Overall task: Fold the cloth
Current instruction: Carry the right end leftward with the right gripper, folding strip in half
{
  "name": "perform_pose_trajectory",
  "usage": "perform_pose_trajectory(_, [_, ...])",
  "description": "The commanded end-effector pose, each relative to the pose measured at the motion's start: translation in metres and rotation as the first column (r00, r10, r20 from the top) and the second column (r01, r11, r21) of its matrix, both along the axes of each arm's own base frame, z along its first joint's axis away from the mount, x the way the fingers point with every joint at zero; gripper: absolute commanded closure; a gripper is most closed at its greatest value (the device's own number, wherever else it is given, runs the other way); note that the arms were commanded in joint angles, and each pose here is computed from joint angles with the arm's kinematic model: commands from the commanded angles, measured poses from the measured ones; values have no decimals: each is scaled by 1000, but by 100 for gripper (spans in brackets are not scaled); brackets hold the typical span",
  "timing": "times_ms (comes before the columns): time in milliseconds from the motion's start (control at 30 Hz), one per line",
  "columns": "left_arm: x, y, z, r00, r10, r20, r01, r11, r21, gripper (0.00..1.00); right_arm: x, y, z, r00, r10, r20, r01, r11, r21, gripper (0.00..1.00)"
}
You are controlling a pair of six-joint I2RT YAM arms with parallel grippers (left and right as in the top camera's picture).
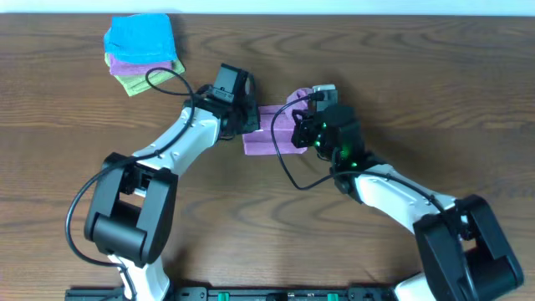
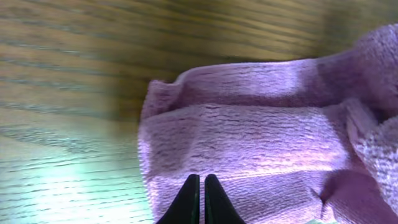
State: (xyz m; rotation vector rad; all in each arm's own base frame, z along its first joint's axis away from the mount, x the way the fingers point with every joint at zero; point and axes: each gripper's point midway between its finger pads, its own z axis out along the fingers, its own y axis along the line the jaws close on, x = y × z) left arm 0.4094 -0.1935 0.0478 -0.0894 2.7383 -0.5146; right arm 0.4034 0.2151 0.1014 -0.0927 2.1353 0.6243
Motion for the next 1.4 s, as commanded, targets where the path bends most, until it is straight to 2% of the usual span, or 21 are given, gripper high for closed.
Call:
perform_pose_trajectory(0, [8,20,14,999,25,34,-26,999,22,94,6,9,13,999,18,39,-18,1000,-6,99])
perform_pose_trajectory(233, [15,66,32,994,77,73,-83,993,84,94,8,17,10,998,40,39,-39,999,-21,99])
perform_pose_trajectory(633, [18,113,53,981,167,102,-178,978,109,94,15,60,3,990,140,28,-137,987,-84,99])
perform_pose_trajectory(733, [12,118,50,982,171,76,-180,976,122,94,13,69,5,987,158,31,-153,982,-113,99])
perform_pose_trajectory(1000, [1,132,38,976,214,32,-216,961,176,94,13,80,15,980,199,27,-196,977,-89,99])
perform_pose_trajectory(1167, [-16,147,14,964,263,-33,-253,951,177,94,12,89,23,971,238,39,-230,963,-142,99])
perform_pose_trajectory(1367, [-36,140,-14,953,285,-98,-273,954,122,94,15,94,34,965,254,66,-242,959,-150,99])
